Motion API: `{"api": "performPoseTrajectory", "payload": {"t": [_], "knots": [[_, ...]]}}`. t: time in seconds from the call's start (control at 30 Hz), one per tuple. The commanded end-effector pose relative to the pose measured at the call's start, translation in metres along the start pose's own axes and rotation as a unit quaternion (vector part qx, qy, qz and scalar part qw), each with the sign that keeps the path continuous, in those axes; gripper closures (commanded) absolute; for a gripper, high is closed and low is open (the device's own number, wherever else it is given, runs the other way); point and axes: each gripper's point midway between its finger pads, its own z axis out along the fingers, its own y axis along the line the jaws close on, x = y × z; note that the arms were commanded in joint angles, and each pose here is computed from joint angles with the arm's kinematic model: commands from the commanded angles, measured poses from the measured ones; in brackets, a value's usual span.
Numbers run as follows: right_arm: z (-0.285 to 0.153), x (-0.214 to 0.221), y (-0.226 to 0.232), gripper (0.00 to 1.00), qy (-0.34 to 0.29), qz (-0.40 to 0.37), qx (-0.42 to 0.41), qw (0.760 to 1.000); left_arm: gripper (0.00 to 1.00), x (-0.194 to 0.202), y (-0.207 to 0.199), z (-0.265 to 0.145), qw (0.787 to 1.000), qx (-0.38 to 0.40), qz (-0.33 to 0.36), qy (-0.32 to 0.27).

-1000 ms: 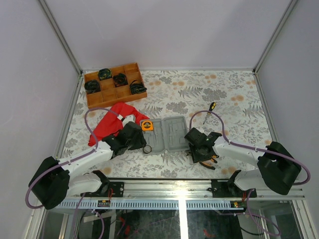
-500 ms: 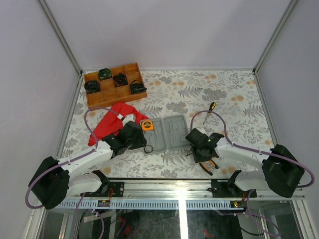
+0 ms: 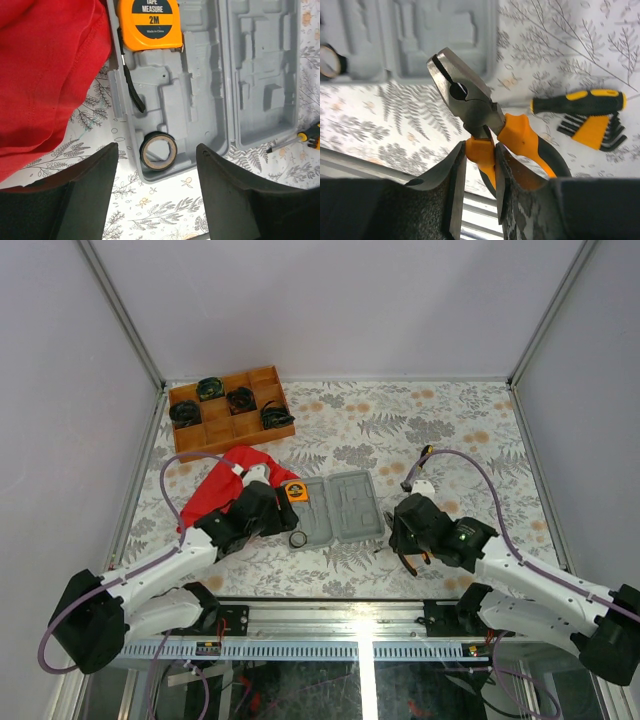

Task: Sort the tools into containers
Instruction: Pick up the pliers at the center of the board, then place the pliers in the storage box.

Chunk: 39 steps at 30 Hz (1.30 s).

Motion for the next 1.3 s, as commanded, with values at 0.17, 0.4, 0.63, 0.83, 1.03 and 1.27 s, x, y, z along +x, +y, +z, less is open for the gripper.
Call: {"api": "performPoseTrajectory", "payload": {"t": [0.17, 0.4, 0.63, 0.83, 1.03, 1.27], "knots": [[-0.028, -0.092, 0.069, 1.00, -0.163, 0.143, -0.137, 0.967, 0.34, -0.014, -0.041, -0.018, 0.996, 0.085, 0.010, -0.017], [-0.031, -0.121, 0.104, 1.00, -0.187, 0.224, -0.212, 0.933, 0.34, -0.007, -0.098, -0.039, 0.983, 0.183, 0.027, -0.017], [-0.032, -0.132, 0.139, 1.00, -0.164, 0.243, -0.276, 0.915, 0.33, -0.005, -0.139, -0.074, 0.954, 0.289, 0.046, -0.067], [-0.036, -0.130, 0.165, 1.00, -0.131, 0.252, -0.339, 0.897, 0.33, 0.005, -0.149, -0.074, 0.945, 0.316, 0.058, -0.055], [-0.043, -0.126, 0.180, 1.00, -0.105, 0.256, -0.377, 0.884, 0.34, 0.015, -0.145, -0.058, 0.953, 0.294, 0.063, -0.040], [-0.049, -0.121, 0.192, 1.00, -0.079, 0.251, -0.407, 0.875, 0.49, 0.017, -0.147, -0.053, 0.954, 0.291, 0.064, -0.038]]}}
